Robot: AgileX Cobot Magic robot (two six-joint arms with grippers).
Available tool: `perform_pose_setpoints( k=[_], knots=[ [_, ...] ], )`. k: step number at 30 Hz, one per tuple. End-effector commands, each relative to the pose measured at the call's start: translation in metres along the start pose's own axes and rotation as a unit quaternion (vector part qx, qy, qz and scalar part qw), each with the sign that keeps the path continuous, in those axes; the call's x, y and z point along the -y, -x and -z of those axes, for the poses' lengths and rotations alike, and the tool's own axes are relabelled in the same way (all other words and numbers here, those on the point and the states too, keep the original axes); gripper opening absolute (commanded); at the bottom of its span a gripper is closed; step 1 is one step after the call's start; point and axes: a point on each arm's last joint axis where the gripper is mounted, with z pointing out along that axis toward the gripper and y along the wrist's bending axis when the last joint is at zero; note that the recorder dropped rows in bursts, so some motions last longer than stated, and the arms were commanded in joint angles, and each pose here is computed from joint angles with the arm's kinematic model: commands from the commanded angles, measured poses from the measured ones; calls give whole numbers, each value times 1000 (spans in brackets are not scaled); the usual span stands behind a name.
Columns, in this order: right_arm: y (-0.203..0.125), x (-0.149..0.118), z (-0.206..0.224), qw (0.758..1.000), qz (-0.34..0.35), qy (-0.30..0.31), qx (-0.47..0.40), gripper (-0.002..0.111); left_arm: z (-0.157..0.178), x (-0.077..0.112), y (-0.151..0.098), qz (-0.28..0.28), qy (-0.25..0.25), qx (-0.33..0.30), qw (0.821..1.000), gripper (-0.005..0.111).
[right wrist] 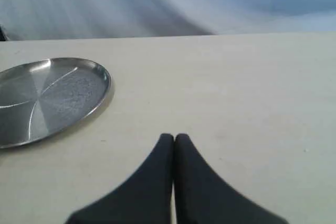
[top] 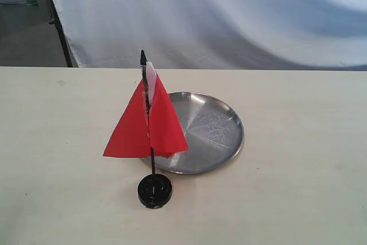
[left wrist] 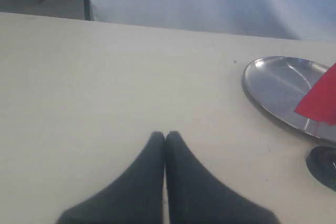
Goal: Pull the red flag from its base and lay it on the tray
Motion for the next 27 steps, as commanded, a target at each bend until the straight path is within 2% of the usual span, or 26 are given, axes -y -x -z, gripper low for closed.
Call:
perform_pose_setpoints(
  k=[1,3,7,13,16,17,18,19,20,23,24,27],
  knots=[
    [8,-1,1,998,-27,8,53,0,0,0,-1,0,1,0,1000,0],
    [13,-3,1,994,-78,22,77,0,0,0,-1,0,1,0,1000,0],
    [26,-2,4,961,-230,48,145,0,0,0,-1,0,1,0,1000,0],
    [38,6,9,925,-308,40,218,0,0,0,-1,0,1,0,1000,0],
    [38,8,9,884,-411,54,216,0,0,0,-1,0,1,0,1000,0],
    [38,8,9,876,-427,56,218,0,0,0,-1,0,1,0,1000,0],
    [38,7,9,881,-417,58,216,0,0,0,-1,0,1,0,1000,0],
    [52,1,16,911,-344,69,216,0,0,0,-1,0,1,0,1000,0],
    [62,-2,22,922,-313,77,214,0,0,0,-1,0,1,0,1000,0],
    [118,-12,61,931,-237,110,257,0,0,0,-1,0,1,0,1000,0],
    [127,-14,65,934,-223,111,256,0,0,0,-1,0,1,0,1000,0],
    [154,-27,51,961,-178,138,159,0,0,0,-1,0,1,0,1000,0]
  ],
)
